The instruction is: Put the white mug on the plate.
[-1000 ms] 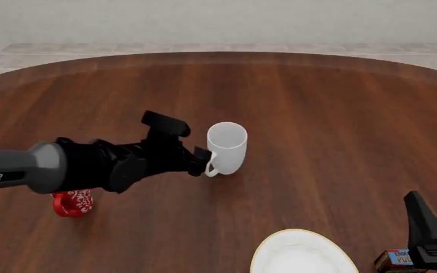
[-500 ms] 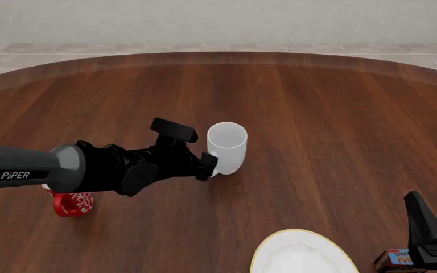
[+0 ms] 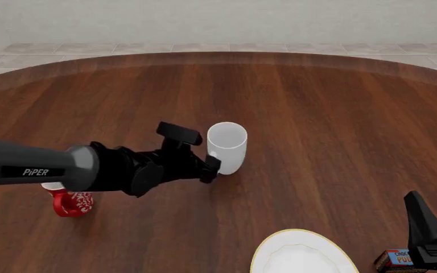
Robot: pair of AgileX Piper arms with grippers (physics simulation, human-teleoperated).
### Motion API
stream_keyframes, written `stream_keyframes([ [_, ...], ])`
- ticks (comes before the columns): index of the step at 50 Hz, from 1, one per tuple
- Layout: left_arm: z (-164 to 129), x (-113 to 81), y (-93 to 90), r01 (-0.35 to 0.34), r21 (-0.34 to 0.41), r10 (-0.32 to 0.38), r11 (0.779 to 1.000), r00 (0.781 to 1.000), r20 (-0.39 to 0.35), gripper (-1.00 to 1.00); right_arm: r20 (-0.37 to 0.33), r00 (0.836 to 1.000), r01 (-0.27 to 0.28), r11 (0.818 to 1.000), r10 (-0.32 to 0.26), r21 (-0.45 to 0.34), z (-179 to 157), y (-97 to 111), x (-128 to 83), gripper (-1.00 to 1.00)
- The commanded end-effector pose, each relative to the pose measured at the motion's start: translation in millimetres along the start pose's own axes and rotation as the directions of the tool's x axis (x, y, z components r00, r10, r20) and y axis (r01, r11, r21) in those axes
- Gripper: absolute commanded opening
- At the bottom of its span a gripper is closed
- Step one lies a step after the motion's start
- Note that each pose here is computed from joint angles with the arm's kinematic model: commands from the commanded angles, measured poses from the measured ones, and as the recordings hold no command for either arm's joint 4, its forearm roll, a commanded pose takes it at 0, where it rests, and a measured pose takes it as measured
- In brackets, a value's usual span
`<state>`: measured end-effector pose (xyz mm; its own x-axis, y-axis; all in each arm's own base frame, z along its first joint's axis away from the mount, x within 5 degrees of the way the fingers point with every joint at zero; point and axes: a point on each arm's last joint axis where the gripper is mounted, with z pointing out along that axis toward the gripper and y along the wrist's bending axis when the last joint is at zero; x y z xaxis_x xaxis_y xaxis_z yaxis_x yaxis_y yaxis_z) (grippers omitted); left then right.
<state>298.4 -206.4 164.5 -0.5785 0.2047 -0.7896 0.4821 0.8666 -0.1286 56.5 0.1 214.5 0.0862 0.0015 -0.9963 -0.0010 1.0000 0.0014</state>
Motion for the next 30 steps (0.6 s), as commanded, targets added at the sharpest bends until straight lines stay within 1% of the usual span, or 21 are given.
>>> stream_keyframes([
  [1,8.5,4.6,-1.2,0.017,0.001,-0.017,1.0,1.0,-0.02,1.0,0.0,1.0,0.002,1.0,-0.002,0.001,0.1,-0.1,0.2,1.0],
  [8,12.1,6.9,-1.9,0.013,0.002,-0.012,1.0,1.0,-0.028,1.0,0.0,1.0,0.002,1.0,-0.002,0.001,0.1,-0.1,0.2,1.0],
  [11,13.4,9.1,-4.8,0.027,0.007,-0.027,1.0,0.999,-0.036,1.0,0.0,1.0,0.002,1.0,-0.002,0.001,0.1,-0.1,0.2,1.0],
  [17,15.7,8.4,-3.0,0.027,0.003,-0.027,1.0,0.999,-0.033,1.0,0.0,1.0,0.002,1.0,-0.002,0.001,0.1,-0.1,0.2,1.0],
  [19,17.2,9.6,-2.7,0.037,0.001,-0.037,0.999,0.999,-0.038,1.0,0.0,1.0,0.002,1.0,-0.002,0.001,0.1,-0.1,0.2,1.0],
  [30,23.3,13.2,-1.1,0.041,-0.004,-0.041,0.999,0.998,-0.053,1.0,0.0,1.0,0.002,1.0,-0.002,0.001,0.1,-0.1,0.2,1.0],
])
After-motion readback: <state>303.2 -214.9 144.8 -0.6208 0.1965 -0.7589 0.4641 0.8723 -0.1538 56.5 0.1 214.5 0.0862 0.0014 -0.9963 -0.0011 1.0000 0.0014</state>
